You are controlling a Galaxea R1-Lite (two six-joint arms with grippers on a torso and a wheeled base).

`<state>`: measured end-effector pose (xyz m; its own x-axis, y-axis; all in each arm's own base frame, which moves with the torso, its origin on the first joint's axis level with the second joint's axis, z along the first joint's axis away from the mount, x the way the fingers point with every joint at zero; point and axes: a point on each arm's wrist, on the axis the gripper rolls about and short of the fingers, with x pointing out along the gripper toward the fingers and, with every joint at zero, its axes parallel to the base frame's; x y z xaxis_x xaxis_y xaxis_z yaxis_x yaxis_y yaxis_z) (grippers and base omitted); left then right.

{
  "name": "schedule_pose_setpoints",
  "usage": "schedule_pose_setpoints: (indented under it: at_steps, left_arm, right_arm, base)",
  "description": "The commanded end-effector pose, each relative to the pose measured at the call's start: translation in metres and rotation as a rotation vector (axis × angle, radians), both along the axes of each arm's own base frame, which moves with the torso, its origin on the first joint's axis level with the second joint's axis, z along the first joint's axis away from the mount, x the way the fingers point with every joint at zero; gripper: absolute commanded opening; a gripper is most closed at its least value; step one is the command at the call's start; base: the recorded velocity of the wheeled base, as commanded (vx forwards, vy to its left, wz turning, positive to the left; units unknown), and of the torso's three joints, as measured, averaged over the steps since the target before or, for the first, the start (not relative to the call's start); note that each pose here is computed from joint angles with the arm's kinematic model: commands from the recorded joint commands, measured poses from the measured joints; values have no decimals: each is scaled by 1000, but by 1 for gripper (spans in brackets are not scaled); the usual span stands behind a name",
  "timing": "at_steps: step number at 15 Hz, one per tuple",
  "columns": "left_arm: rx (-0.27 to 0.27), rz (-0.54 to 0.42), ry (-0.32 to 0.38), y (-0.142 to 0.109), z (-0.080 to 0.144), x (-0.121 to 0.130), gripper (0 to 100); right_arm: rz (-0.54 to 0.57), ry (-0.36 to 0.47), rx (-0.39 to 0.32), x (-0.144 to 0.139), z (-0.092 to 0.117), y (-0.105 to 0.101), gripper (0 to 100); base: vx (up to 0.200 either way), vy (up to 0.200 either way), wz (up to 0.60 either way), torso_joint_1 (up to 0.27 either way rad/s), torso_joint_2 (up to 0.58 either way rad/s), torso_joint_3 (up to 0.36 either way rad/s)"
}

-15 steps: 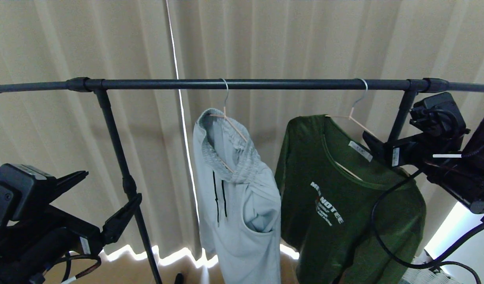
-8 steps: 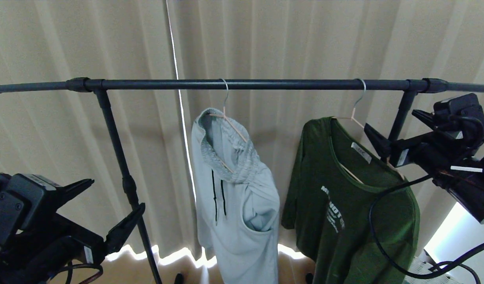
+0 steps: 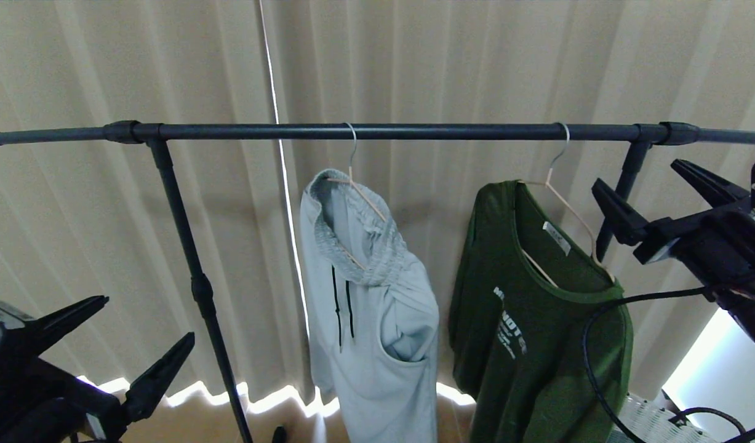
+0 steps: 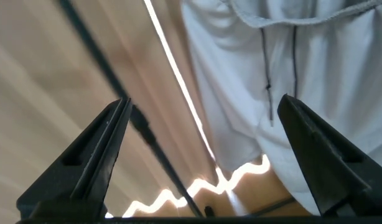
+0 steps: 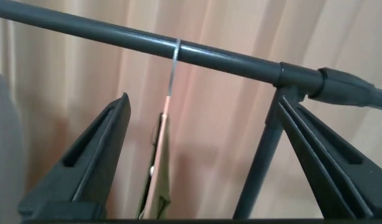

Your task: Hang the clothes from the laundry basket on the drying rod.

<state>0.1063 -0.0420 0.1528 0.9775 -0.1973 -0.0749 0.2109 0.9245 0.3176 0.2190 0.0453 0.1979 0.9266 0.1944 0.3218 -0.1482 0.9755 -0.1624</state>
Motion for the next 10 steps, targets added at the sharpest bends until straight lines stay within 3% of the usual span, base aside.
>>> schedule_pose_setpoints:
  at_steps: [1, 3, 5, 8, 10]
  left_arm:
    - [-7, 60, -19, 14, 0, -19, 100]
    - [17, 90, 64, 21, -11, -30, 100]
    - [26, 96, 156, 28, -25, -51, 100]
    - [46, 141, 212, 41, -37, -84, 100]
    - [46, 207, 242, 47, -44, -103, 100]
  right_arm:
    - [22, -37, 0, -26, 6, -4, 100]
    - [27, -35, -5, -48, 3, -9, 100]
    - [23, 18, -14, -78, -13, -15, 100]
    - [23, 53, -21, -108, -19, -22, 100]
    - [15, 130, -33, -130, -27, -27, 100]
  base:
    - [0, 0, 0, 0, 0, 0]
    - [0, 0, 0, 0, 0, 0]
    - [0, 0, 0, 0, 0, 0]
    - [0, 0, 0, 0, 0, 0]
    - [0, 0, 0, 0, 0, 0]
